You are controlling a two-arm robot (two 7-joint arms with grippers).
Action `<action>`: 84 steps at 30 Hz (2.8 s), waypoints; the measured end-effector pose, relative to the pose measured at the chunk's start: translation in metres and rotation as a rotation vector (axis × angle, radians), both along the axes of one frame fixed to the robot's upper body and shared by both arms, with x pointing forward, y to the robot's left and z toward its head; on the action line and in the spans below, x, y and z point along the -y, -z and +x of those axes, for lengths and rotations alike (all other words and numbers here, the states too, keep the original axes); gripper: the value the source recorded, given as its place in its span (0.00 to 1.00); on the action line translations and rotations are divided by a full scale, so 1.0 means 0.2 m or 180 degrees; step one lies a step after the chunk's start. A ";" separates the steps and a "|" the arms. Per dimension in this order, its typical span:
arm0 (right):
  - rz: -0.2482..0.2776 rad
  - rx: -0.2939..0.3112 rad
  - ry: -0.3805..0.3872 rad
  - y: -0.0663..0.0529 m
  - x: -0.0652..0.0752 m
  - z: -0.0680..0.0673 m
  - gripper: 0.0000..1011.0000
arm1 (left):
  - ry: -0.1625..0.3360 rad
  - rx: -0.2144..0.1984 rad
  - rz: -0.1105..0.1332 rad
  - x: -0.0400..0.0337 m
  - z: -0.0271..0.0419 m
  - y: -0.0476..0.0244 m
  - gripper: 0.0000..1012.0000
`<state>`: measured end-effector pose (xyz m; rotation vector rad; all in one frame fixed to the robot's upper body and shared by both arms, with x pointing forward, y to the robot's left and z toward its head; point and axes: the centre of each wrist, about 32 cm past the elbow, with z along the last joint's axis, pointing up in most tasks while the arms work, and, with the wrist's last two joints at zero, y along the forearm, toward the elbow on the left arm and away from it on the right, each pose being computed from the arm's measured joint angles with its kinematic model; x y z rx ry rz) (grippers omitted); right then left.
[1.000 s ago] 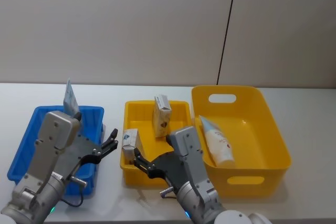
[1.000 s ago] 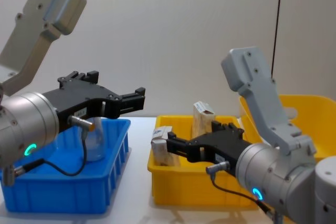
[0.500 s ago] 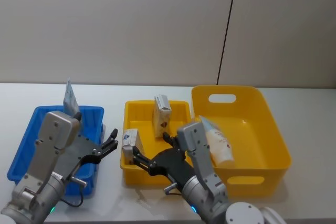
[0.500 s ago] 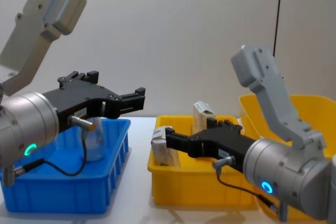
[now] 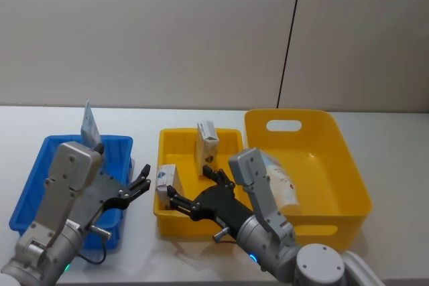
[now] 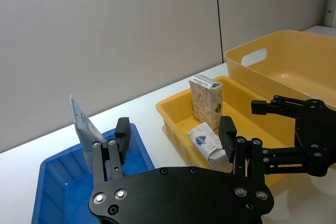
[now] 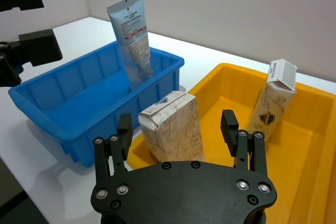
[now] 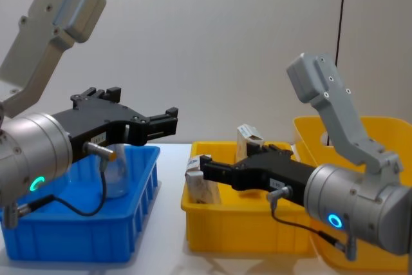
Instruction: Bimanual collaborative sorting of washing and personal care products
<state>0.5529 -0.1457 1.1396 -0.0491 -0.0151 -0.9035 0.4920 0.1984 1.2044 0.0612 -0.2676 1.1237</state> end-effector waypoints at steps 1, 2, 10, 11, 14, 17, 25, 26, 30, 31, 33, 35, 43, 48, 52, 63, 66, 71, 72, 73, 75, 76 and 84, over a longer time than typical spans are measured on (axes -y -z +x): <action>0.0000 0.0000 0.0000 0.00 0.00 0.00 0.99 | 0.0000 0.0000 0.0000 0.000 0.000 0.000 0.99; -0.0006 -0.0008 -0.0006 0.00 0.00 0.00 0.99 | 0.0000 0.0000 0.0000 0.000 0.000 0.000 0.99; -0.0069 -0.0073 -0.0066 0.00 0.01 0.06 0.99 | 0.0000 0.0000 0.0000 0.000 0.000 0.000 0.99; -0.0076 -0.0080 -0.0069 0.00 0.01 0.06 0.99 | 0.0000 0.0000 0.0000 0.000 0.000 0.000 0.99; -0.0102 -0.0099 -0.0077 -0.01 0.01 0.08 0.99 | 0.0000 0.0000 0.0000 0.000 0.000 0.000 0.99; -0.0127 -0.0120 -0.0084 -0.01 0.01 0.09 0.99 | 0.0000 0.0000 0.0000 0.000 0.000 0.000 0.99; -0.0195 -0.0184 -0.0076 -0.03 -0.01 0.12 0.99 | 0.0000 0.0000 0.0000 0.000 0.000 0.000 0.99; -0.0201 -0.0189 -0.0077 -0.03 -0.01 0.12 0.99 | 0.0000 0.0000 0.0000 0.000 0.000 0.000 0.99; -0.0224 -0.0209 -0.0082 -0.04 -0.01 0.14 0.99 | 0.0000 0.0000 0.0000 0.000 0.000 0.000 0.99; -0.0228 -0.0212 -0.0084 -0.04 -0.01 0.14 0.99 | 0.0000 0.0000 0.0000 0.000 0.000 0.000 0.99; -0.0235 -0.0221 -0.0098 -0.04 -0.01 0.15 0.99 | 0.0000 0.0000 0.0000 0.000 0.000 0.000 0.99; -0.0236 -0.0234 -0.0115 -0.04 -0.01 0.15 0.99 | 0.0000 0.0000 0.0000 0.000 0.000 0.000 0.99; -0.0232 -0.0270 -0.0192 -0.05 -0.01 0.18 0.99 | 0.0000 0.0000 0.0000 0.000 0.000 0.000 0.99; -0.0217 -0.0285 -0.0262 -0.05 -0.01 0.20 0.99 | 0.0000 0.0000 0.0000 0.000 0.000 0.000 0.99; -0.0207 -0.0296 -0.0311 -0.05 -0.01 0.22 0.99 | 0.0000 0.0000 0.0000 0.000 0.000 0.000 0.99; -0.0212 -0.0326 -0.0395 -0.04 -0.01 0.26 0.95 | 0.0000 0.0000 0.0000 0.000 0.000 0.000 0.99; -0.0218 -0.0334 -0.0401 -0.04 0.00 0.26 0.89 | 0.0000 0.0000 0.0000 0.000 0.000 0.000 0.99; -0.0246 -0.0345 -0.0400 -0.03 0.00 0.27 0.74 | 0.0000 0.0000 0.0000 0.000 0.000 0.000 0.99; -0.0252 -0.0348 -0.0396 -0.03 0.00 0.28 0.70 | 0.0000 0.0000 0.0000 0.000 0.000 0.000 0.99; -0.0261 -0.0349 -0.0390 -0.03 0.00 0.28 0.66 | 0.0000 0.0000 0.0000 0.000 0.000 0.000 0.99; -0.0272 -0.0352 -0.0382 -0.03 0.00 0.28 0.61 | 0.0000 0.0000 0.0000 0.000 0.000 0.000 0.99; -0.0288 -0.0356 -0.0373 -0.03 0.00 0.28 0.58 | 0.0000 0.0000 0.0000 0.000 0.000 0.000 0.99; -0.0333 -0.0353 -0.0323 -0.03 0.00 0.29 0.36 | 0.0000 0.0000 0.0000 0.000 0.000 0.000 0.99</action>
